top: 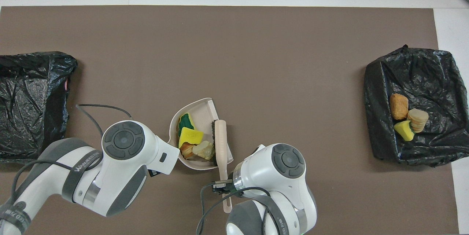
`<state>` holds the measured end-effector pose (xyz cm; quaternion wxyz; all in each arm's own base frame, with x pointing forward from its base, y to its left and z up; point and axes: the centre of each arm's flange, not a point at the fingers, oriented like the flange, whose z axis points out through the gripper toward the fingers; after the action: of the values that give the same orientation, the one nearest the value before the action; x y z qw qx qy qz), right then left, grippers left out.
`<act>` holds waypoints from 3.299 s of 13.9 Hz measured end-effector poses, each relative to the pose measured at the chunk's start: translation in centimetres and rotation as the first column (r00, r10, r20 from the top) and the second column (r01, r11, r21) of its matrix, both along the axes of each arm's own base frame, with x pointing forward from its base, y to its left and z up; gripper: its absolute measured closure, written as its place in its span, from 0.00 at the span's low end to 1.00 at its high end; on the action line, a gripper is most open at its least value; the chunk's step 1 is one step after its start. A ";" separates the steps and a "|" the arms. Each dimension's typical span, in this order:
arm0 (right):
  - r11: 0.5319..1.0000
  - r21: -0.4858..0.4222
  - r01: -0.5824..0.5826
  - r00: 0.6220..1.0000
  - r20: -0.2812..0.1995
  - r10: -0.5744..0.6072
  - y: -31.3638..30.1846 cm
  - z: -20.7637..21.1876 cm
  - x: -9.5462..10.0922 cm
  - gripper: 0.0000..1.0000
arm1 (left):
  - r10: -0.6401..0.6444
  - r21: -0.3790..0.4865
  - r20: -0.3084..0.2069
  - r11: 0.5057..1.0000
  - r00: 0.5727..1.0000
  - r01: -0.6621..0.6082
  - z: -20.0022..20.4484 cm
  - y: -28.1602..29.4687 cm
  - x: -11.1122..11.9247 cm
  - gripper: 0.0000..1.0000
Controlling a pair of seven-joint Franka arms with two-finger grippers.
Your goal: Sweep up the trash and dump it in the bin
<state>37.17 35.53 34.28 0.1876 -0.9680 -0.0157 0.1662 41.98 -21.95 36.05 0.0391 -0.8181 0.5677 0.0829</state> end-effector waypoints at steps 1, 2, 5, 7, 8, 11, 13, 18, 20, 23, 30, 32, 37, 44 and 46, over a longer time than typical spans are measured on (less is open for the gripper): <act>1.000 -0.012 -0.007 1.000 -0.027 0.006 -0.9 0.3 0.4 0.74 | 0.014 0.003 0.000 1.000 1.000 -0.014 -0.1 0.0 -0.1 0.69; 0.999 -0.032 -0.014 0.999 -0.042 0.013 -2.3 0.8 1.2 0.74 | 0.022 0.004 0.000 1.000 1.000 -0.022 -0.2 0.0 -0.1 0.69; 0.994 -0.104 -0.041 0.996 -0.081 0.033 -7.4 3.8 3.3 0.74 | 0.070 0.008 0.008 0.998 0.998 -0.070 -0.2 0.0 -0.1 0.69; 0.985 -0.155 -0.072 0.996 -0.071 0.061 -9.0 5.4 3.6 0.74 | 0.144 0.016 0.018 0.989 0.989 -0.144 -0.2 0.0 -0.2 0.69; 0.978 -0.199 -0.069 0.997 -0.059 0.058 -9.3 5.9 3.5 0.74 | 0.185 0.015 0.022 0.983 0.983 -0.185 -0.2 0.0 -0.2 0.69; 0.944 -0.328 -0.038 0.999 -0.014 0.036 -8.1 6.5 2.2 0.74 | 0.351 0.002 0.031 0.936 0.936 -0.352 0.0 -0.2 -0.2 0.69; 0.935 -0.351 -0.049 0.999 -0.004 0.050 -6.5 6.8 0.6 0.74 | 0.441 -0.007 0.055 0.897 0.896 -0.442 0.6 -0.2 0.3 0.69; 0.928 -0.373 -0.026 0.996 0.073 0.058 -1.0 4.9 -7.2 0.74 | 0.640 -0.076 0.117 0.768 0.759 -0.636 6.4 4.1 4.7 0.69; 0.924 -0.379 -0.040 0.993 0.088 0.079 0.3 3.5 -10.1 0.74 | 0.702 -0.057 0.112 0.711 0.703 -0.701 9.6 8.1 6.0 0.69; 0.925 -0.376 -0.047 0.991 0.095 0.089 -0.2 2.9 -11.5 0.74 | 0.774 -0.043 0.107 0.631 0.625 -0.774 13.1 13.5 7.2 0.69; 0.945 -0.328 -0.012 0.988 0.139 0.061 0.9 1.2 -14.7 0.74 | 0.820 -0.071 0.103 0.570 0.563 -0.818 17.2 30.0 8.6 0.69; 0.944 -0.330 0.012 0.988 0.147 0.039 1.7 -0.2 -15.2 0.74 | 0.775 -0.079 0.091 0.631 0.625 -0.772 17.6 37.4 7.3 0.69; 0.930 -0.366 -0.004 0.993 0.104 0.046 2.2 0.0 -15.0 0.56 | 0.631 -0.039 0.119 0.775 0.767 -0.631 18.8 50.0 4.8 0.69; 0.933 -0.360 -0.027 0.997 0.057 0.051 0.3 9.4 -7.1 0.00 | 0.380 0.282 0.154 0.868 0.912 -0.409 19.0 56.6 7.7 0.69; 0.929 -0.367 -0.057 0.993 0.078 0.091 -1.5 12.2 -4.0 0.00 | 0.314 0.381 0.140 0.858 0.939 -0.344 19.3 56.0 8.5 0.69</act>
<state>33.12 34.04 46.44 -0.0022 -0.9913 -0.0300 0.1278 50.48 34.03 55.39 0.2113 -0.8801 0.3886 0.1725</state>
